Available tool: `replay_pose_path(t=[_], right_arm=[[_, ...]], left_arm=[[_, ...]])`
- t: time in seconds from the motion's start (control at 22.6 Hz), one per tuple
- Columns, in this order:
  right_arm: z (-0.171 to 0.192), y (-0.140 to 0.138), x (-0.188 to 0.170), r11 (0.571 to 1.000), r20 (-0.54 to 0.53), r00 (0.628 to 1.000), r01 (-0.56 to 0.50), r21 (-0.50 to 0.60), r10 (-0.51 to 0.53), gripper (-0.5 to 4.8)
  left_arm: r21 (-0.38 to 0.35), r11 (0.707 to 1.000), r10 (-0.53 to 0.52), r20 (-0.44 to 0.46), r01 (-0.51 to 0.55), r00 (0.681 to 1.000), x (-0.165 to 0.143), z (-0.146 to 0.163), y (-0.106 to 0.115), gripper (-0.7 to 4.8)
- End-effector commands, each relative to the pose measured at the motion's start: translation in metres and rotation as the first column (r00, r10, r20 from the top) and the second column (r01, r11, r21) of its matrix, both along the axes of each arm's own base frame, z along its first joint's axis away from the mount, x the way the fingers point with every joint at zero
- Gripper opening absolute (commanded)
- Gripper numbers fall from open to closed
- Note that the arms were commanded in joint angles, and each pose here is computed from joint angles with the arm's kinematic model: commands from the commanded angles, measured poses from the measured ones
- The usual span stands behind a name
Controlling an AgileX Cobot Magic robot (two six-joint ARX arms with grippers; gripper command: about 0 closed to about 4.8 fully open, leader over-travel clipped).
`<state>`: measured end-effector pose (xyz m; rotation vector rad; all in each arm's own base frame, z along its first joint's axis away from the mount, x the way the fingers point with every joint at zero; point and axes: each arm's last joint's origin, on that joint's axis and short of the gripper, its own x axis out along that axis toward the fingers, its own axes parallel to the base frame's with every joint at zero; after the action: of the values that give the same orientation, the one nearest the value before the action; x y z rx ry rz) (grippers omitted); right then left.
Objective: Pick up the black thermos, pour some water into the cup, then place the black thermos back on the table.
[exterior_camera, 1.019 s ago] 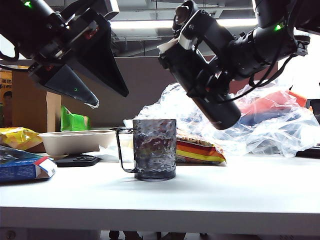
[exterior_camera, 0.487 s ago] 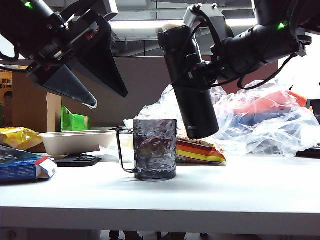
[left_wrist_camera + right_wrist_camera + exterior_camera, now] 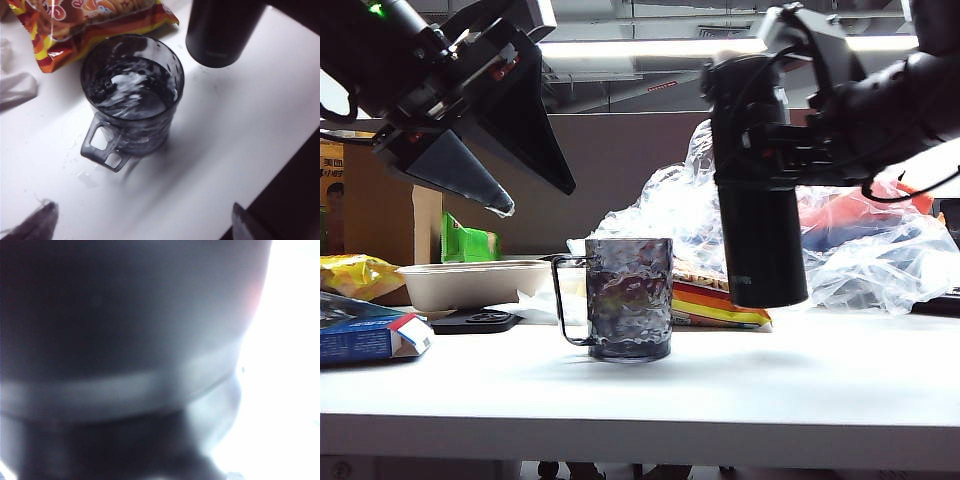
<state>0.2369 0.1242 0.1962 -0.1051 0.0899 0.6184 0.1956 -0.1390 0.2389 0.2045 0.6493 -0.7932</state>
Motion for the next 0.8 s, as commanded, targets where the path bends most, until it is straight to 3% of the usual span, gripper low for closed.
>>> replay_pose_path(t=[0.04, 0.13, 0.27, 0.53, 0.8], right_arm=[[0.010, -0.006, -0.004, 0.985, 0.119, 0.983, 0.126, 0.117, -0.140, 1.66], [0.000, -0.011, -0.009, 0.974, 0.095, 0.973, 0.199, 0.105, -0.209, 1.66], [-0.017, -0.016, -0.019, 0.973, 0.051, 0.975, 0.214, 0.088, -0.219, 1.66], [-0.039, -0.021, -0.026, 0.953, 0.004, 0.967, 0.249, 0.172, -0.254, 1.66], [-0.071, -0.023, -0.030, 0.962, -0.109, 0.962, 0.259, 0.088, -0.249, 1.66]], left_arm=[[-0.009, 1.000, -0.001, 0.022, 0.001, 1.000, 0.001, 0.003, -0.001, 4.79], [-0.009, 1.000, -0.001, 0.021, 0.001, 1.000, 0.001, 0.003, -0.001, 4.79], [-0.010, 1.000, -0.001, 0.023, 0.001, 1.000, 0.001, 0.004, -0.001, 4.79], [-0.009, 1.000, -0.001, 0.021, 0.001, 1.000, 0.001, 0.003, -0.001, 4.79], [-0.010, 1.000, 0.001, 0.018, 0.000, 1.000, 0.001, 0.003, -0.001, 4.79]])
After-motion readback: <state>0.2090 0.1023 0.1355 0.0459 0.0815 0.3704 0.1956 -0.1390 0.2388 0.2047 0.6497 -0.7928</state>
